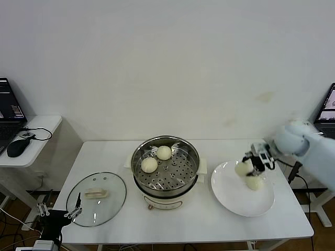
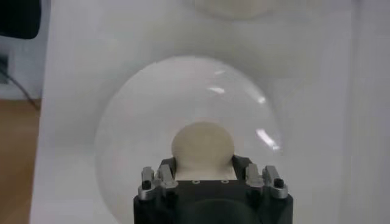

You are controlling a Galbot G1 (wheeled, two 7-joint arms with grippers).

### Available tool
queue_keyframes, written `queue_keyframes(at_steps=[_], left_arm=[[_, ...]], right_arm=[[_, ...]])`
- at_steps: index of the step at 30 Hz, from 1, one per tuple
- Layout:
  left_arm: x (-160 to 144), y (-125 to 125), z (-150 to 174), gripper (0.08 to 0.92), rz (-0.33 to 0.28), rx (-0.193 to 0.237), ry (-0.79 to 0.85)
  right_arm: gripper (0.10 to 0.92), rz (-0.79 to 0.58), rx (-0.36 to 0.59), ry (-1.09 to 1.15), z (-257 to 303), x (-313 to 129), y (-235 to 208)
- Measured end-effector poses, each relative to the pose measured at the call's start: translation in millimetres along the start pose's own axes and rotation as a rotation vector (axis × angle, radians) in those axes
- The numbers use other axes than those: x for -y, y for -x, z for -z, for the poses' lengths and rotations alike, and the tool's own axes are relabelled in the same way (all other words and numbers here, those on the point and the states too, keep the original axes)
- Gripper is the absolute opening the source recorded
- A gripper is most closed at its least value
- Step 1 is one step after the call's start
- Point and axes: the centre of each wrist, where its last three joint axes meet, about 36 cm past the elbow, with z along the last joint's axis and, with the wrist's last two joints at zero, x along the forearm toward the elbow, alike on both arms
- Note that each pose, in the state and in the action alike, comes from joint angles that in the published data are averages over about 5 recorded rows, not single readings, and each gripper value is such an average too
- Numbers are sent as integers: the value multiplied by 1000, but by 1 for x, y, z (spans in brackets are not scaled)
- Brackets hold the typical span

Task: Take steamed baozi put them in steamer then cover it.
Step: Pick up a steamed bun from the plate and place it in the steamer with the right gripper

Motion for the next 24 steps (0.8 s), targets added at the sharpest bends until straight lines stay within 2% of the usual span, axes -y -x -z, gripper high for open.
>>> queue_keyframes(at_steps=[5,10,24], left_arm=[[0,2,1,823,4,5,-5],[1,1,2,823,7,6,-11],[-3,-4,2,823,41,7,-20]], right_arm=[[585,-56,55,-67,46,34,-28],[587,-61,114,-147,97,54,-33],[593,54,194,-431,210,65,26]])
